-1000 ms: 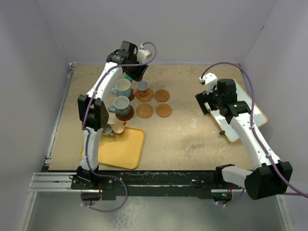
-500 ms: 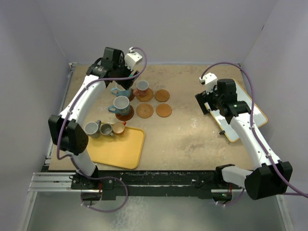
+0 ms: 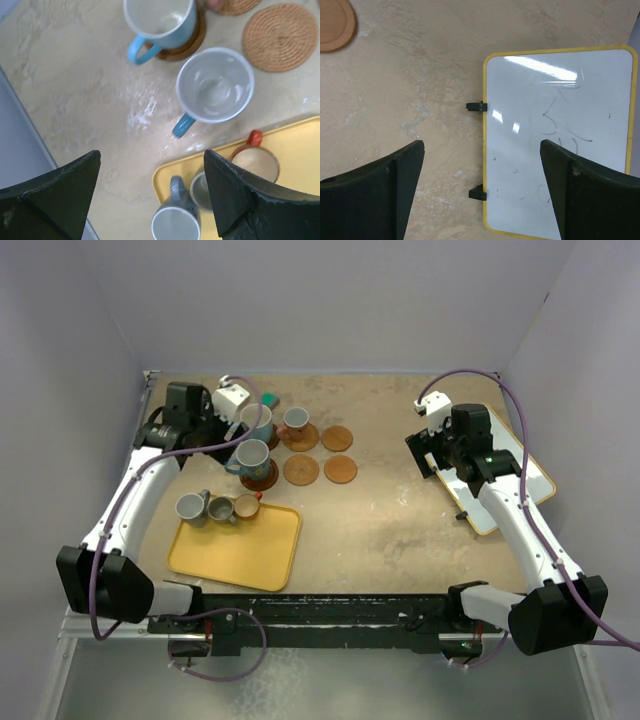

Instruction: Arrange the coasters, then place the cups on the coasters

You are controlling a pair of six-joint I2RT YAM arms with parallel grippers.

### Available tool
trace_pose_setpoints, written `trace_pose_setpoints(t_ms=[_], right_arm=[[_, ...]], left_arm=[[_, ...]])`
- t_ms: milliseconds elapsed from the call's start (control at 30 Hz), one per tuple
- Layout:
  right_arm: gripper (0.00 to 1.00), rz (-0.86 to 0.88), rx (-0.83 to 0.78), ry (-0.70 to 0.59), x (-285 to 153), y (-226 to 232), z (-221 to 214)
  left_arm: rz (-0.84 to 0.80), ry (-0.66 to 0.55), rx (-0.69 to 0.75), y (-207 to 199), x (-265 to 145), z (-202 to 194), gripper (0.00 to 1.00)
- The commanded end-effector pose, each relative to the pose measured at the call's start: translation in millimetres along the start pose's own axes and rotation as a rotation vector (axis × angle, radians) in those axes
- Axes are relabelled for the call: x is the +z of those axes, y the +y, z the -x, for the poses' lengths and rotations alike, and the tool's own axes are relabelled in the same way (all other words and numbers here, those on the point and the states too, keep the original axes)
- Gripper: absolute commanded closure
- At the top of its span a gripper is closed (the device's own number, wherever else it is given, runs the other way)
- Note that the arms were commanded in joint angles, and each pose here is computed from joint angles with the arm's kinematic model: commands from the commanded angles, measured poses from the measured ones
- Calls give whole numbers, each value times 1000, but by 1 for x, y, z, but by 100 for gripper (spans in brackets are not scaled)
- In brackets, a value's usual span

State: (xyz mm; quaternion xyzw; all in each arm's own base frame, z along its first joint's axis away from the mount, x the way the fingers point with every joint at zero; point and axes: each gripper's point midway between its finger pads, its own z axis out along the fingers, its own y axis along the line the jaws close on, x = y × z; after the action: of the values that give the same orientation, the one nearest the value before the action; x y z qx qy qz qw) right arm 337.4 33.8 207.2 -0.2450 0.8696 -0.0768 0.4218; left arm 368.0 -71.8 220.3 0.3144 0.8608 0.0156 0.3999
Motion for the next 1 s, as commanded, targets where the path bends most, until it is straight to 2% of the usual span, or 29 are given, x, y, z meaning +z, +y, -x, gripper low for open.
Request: trace_pose_setpoints(t_ms=[0,233,333,500,700,967], right_arm=[[0,-14,-6,-32,-5,-5,8],[0,-11,-5,-39,-7,-4,10],[0,-7,-5,-38,-6,-3,9],[0,-3,-5,-39,-7,-3,9],[0,-9,-6,-47,-9,-4,11],[0,-1,-8,-40,-7,-3,9]], left_arm=[[48,7,-57,23,-19,-31,20],[45,127,-205,39,-35,-107,25],[17,170,-215,36,-37,-130,28],[-20,203,-135,32,-32,-146,31],[-103,303,-163,21,-17,-168,41],[-127,355,-174,12,-13,-184,49]])
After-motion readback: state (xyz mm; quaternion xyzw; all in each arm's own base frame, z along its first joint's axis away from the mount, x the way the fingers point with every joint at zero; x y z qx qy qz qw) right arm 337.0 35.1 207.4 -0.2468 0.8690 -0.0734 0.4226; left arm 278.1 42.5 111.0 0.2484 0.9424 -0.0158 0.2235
